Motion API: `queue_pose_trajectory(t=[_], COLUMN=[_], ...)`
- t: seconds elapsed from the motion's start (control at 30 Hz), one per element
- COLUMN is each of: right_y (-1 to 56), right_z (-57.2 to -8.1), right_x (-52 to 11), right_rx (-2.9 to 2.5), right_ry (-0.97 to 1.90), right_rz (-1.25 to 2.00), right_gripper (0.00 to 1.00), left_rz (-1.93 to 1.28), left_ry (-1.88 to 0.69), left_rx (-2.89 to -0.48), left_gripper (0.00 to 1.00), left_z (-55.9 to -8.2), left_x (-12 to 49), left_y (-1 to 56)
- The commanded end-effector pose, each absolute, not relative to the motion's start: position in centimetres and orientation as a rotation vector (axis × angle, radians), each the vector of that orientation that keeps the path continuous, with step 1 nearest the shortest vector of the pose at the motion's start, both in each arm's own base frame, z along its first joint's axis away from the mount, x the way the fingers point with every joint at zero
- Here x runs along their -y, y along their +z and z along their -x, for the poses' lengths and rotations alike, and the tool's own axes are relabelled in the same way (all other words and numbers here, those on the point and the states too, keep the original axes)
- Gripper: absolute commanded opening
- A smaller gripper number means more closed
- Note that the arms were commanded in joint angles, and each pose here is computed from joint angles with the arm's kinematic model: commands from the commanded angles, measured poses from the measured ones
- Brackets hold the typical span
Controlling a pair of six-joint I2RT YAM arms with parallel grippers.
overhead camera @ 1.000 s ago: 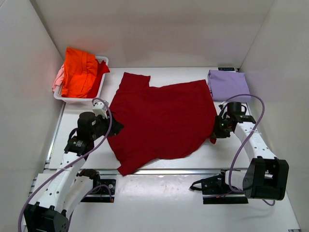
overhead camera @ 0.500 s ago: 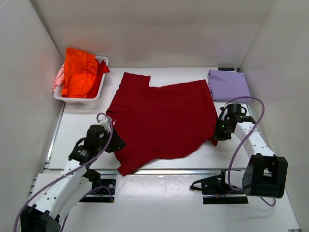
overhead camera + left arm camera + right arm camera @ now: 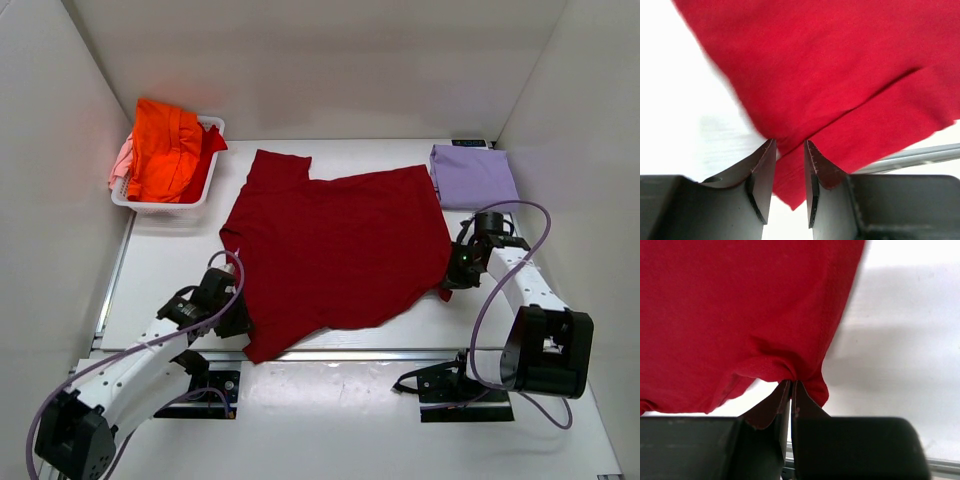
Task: Fold and stack the t-shirts
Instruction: Flatten out the tshirt
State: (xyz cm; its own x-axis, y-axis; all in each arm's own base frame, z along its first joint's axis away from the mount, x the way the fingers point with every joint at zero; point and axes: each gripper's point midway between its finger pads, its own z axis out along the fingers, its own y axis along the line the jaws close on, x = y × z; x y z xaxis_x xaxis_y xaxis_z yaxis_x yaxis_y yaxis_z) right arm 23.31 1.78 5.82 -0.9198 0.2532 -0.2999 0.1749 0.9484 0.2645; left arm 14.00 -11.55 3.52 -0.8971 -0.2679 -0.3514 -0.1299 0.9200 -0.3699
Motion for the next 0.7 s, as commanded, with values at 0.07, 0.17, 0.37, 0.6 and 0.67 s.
queue_pose_trajectory(t=[0.07, 0.17, 0.37, 0.6, 0.67], right_y=[7.8, 7.7, 7.1, 6.6, 7.0], right_z=[-26.7, -27.1, -27.8, -27.7, -27.8], right_x=[-2.5, -2.4, -2.0, -1.7, -1.7], right_rx=[-2.665, -2.659, -2.656, -2.669, -2.655], right_ry=[0.395, 0.417, 0.438, 0.429, 0.428], right_rz=[-0.286, -0.265, -0.26, -0.255, -0.252], right_gripper=[0.0, 0.0, 0.0, 0.0, 0.01], left_rz=[0.365, 0.376, 0.398, 0.38, 0.37], left_ry=[-0.305, -0.284, -0.269, -0.346, -0.355], left_rx=[-2.729, -2.764, -2.751, -2.783, -2.785], left_gripper=[0.42, 0.47, 0.49, 0.39, 0.22], left_z=[-13.6, -13.4, -14.6, -14.3, -14.5], left_x=[9.6, 9.7, 10.5, 13.1, 13.4], left_y=[3.3, 2.8, 2.6, 1.1, 1.2])
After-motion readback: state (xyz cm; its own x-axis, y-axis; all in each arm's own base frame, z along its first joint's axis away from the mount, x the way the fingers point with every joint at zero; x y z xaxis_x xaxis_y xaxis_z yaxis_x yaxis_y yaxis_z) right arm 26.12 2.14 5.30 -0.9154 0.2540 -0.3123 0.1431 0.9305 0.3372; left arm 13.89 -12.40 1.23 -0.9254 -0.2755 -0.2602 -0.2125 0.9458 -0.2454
